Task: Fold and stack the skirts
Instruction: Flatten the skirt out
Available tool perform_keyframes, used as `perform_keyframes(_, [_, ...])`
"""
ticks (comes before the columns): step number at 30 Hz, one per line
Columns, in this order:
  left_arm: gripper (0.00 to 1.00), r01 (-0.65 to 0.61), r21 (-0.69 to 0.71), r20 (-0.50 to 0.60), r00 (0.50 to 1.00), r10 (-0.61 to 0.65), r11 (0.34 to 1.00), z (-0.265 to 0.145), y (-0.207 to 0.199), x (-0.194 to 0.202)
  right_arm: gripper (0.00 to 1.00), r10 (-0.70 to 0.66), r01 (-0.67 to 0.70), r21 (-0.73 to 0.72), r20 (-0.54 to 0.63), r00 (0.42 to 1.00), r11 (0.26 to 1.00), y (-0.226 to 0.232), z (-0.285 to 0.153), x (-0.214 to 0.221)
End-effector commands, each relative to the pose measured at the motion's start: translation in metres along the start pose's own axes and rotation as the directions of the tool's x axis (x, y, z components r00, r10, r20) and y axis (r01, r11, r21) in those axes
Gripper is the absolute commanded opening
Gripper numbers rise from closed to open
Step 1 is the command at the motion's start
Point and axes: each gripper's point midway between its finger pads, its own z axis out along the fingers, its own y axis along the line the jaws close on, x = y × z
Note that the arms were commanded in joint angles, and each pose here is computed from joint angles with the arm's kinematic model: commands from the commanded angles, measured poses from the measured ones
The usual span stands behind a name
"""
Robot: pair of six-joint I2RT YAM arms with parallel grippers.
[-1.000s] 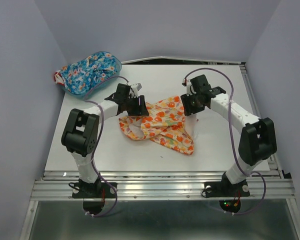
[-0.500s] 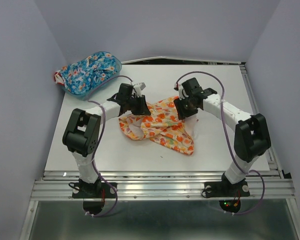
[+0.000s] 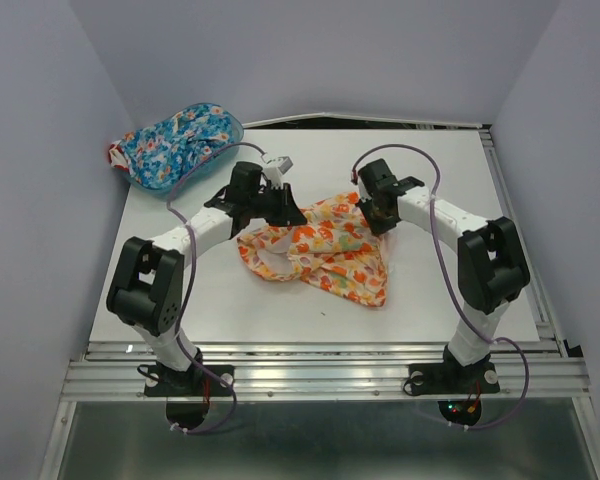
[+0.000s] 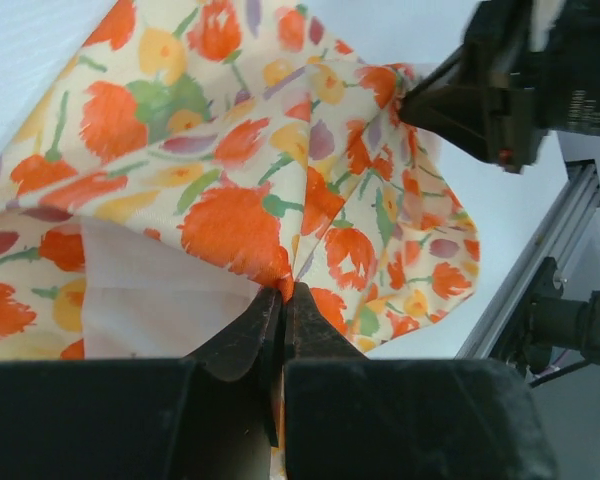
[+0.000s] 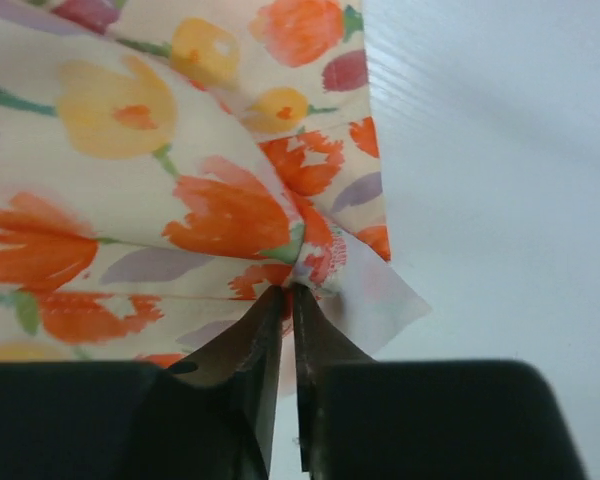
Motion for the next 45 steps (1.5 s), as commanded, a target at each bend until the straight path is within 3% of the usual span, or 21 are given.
perform_keyframes(1, [0.0, -0.101, 0.051, 0.076, 0.992, 0.097, 0.994, -0.028, -0.032, -0.02, 0.08, -0.046, 0.039, 0.14, 0.048, 0.998, 0.989, -0.027, -0.016, -0.014])
perform_keyframes(3, [0.0, -0.121, 0.036, 0.088, 0.989, 0.117, 0.992, -0.035, -0.033, -0.021, 0.01, -0.051, 0.042, 0.156, 0.051, 0.997, 0.987, -0.031, -0.022, -0.015])
perform_keyframes(9, [0.0, -0.251, -0.005, 0.1, 0.963, 0.251, 0.968, -0.067, -0.039, -0.018, 0.01, 0.107, -0.107, 0.118, 0.012, 0.994, 0.987, -0.086, -0.042, 0.0])
perform_keyframes(11, [0.0, -0.324, -0.002, 0.104, 0.941, 0.322, 0.946, -0.081, -0.044, -0.015, 0.01, 0.196, -0.196, 0.001, 0.033, 0.98, 0.981, -0.101, -0.048, 0.001])
perform_keyframes(13, [0.0, -0.381, -0.003, 0.111, 0.919, 0.379, 0.925, -0.097, -0.05, -0.015, 0.01, 0.232, -0.217, -0.185, 0.067, 0.97, 0.959, -0.101, -0.062, -0.001])
perform_keyframes(15, [0.0, -0.461, -0.032, 0.129, 0.878, 0.461, 0.887, -0.11, -0.05, -0.02, 0.01, 0.242, -0.212, -0.254, 0.096, 0.965, 0.944, -0.106, -0.07, 0.0])
perform_keyframes(17, [0.0, -0.515, -0.046, 0.162, 0.842, 0.515, 0.856, -0.128, -0.055, -0.027, 0.01, 0.259, -0.198, -0.41, 0.098, 0.961, 0.89, -0.091, -0.082, 0.006])
perform_keyframes(22, [0.0, -0.63, -0.043, 0.194, 0.756, 0.625, 0.776, -0.152, -0.072, -0.039, 0.01, 0.24, -0.16, -0.517, 0.092, 0.967, 0.841, -0.077, -0.087, 0.021])
perform_keyframes(23, [0.0, -0.632, -0.028, 0.189, 0.757, 0.625, 0.774, -0.154, -0.078, -0.04, 0.03, 0.255, -0.165, -0.523, 0.104, 0.961, 0.836, -0.078, -0.093, 0.014])
perform_keyframes(26, [0.0, -0.67, 0.064, 0.175, 0.737, 0.652, 0.74, -0.147, -0.104, -0.032, 0.54, 0.282, -0.083, -0.563, 0.276, 0.919, 0.822, -0.084, -0.137, -0.038])
perform_keyframes(27, [0.0, -0.681, 0.074, 0.177, 0.728, 0.662, 0.729, -0.144, -0.112, -0.031, 0.8, 0.277, -0.034, -0.563, 0.354, 0.893, 0.826, -0.088, -0.16, -0.058])
perform_keyframes(28, [0.0, -0.7, 0.105, 0.183, 0.711, 0.679, 0.706, -0.139, -0.127, -0.027, 0.88, 0.269, 0.005, -0.563, 0.403, 0.875, 0.826, -0.089, -0.172, -0.068])
perform_keyframes(31, [0.0, -0.741, 0.131, 0.221, 0.67, 0.709, 0.659, -0.132, -0.155, -0.038, 0.97, 0.195, 0.154, -0.582, 0.491, 0.849, 0.799, -0.062, -0.208, -0.083])
perform_keyframes(37, [0.0, -0.774, 0.212, 0.229, 0.633, 0.74, 0.597, -0.104, -0.19, -0.043, 1.0, 0.065, 0.369, -0.613, 0.568, 0.821, 0.699, 0.022, -0.239, -0.068])
perform_keyframes(39, [0.0, -0.783, 0.23, 0.233, 0.621, 0.748, 0.579, -0.101, -0.201, -0.042, 1.0, 0.015, 0.452, -0.587, 0.621, 0.784, 0.672, 0.048, -0.253, -0.062])
perform_keyframes(45, [0.0, -0.755, 0.26, 0.222, 0.654, 0.723, 0.603, -0.09, -0.209, -0.043, 1.0, -0.033, 0.542, -0.556, 0.679, 0.734, 0.63, 0.076, -0.259, -0.058])
